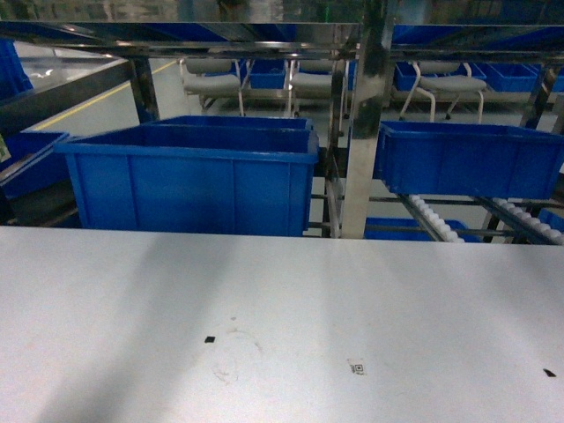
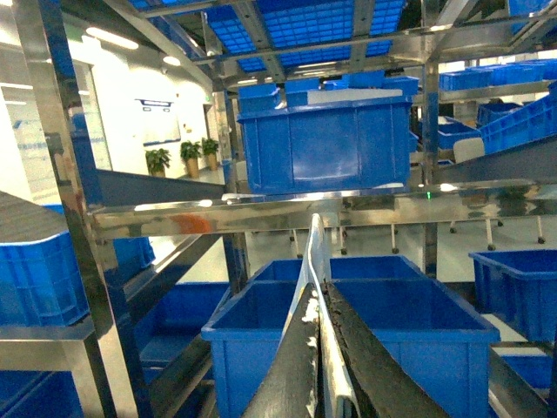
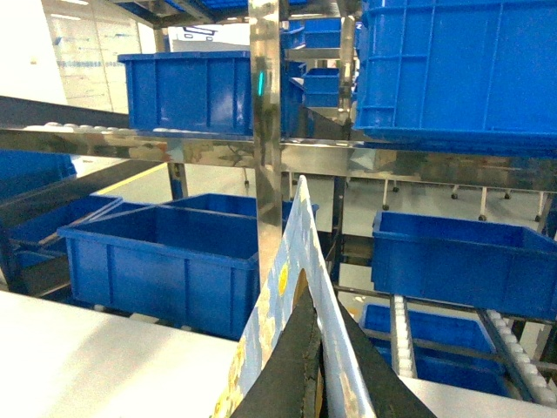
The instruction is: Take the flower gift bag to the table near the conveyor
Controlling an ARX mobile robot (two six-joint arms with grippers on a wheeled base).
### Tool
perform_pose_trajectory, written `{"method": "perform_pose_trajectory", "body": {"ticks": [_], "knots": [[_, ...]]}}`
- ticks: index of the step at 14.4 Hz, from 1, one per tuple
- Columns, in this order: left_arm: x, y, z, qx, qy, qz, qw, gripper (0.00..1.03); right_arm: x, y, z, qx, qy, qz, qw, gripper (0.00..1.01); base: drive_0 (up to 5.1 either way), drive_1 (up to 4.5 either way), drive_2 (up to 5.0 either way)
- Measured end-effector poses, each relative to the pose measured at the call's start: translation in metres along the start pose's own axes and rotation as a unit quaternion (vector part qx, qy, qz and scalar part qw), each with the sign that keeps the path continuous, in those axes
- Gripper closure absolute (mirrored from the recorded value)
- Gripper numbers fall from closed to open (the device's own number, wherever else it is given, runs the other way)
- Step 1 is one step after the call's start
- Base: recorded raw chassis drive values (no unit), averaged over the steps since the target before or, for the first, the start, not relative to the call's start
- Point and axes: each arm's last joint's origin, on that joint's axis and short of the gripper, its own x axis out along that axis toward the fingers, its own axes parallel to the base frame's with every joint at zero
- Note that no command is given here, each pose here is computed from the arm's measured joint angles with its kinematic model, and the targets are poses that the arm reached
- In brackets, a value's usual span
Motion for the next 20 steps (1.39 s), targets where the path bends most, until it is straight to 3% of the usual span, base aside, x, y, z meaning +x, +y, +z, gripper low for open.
{"method": "perform_pose_trajectory", "body": {"ticks": [6,13,17,20], "knots": [[0.000,-0.002,-0.001,0.000,0.001,-0.008,1.0000,1.01,0.000,0.000,0.000,0.000,-0.001,-0.005,1.0000,0.99,0.1,-2.61,2.8],[0.000,-0.001,0.001,-0.001,-0.002,-0.007,1.0000,1.01,-0.001,-0.001,0.000,0.000,0.000,-0.008,1.0000,0.99,0.0,0.00,0.0],[0.000,-0.001,0.001,-0.001,-0.002,-0.007,1.0000,1.01,0.009,-0.013,-0.012,0.002,0.028,-0.004,0.9996,0.99,0.0,0.00,0.0],[0.000,-0.001,0.001,-0.001,-0.002,-0.007,1.0000,1.01,0.028,-0.027,-0.026,-0.007,0.035,0.012,0.9993,0.99,0.0,0.00,0.0]]}}
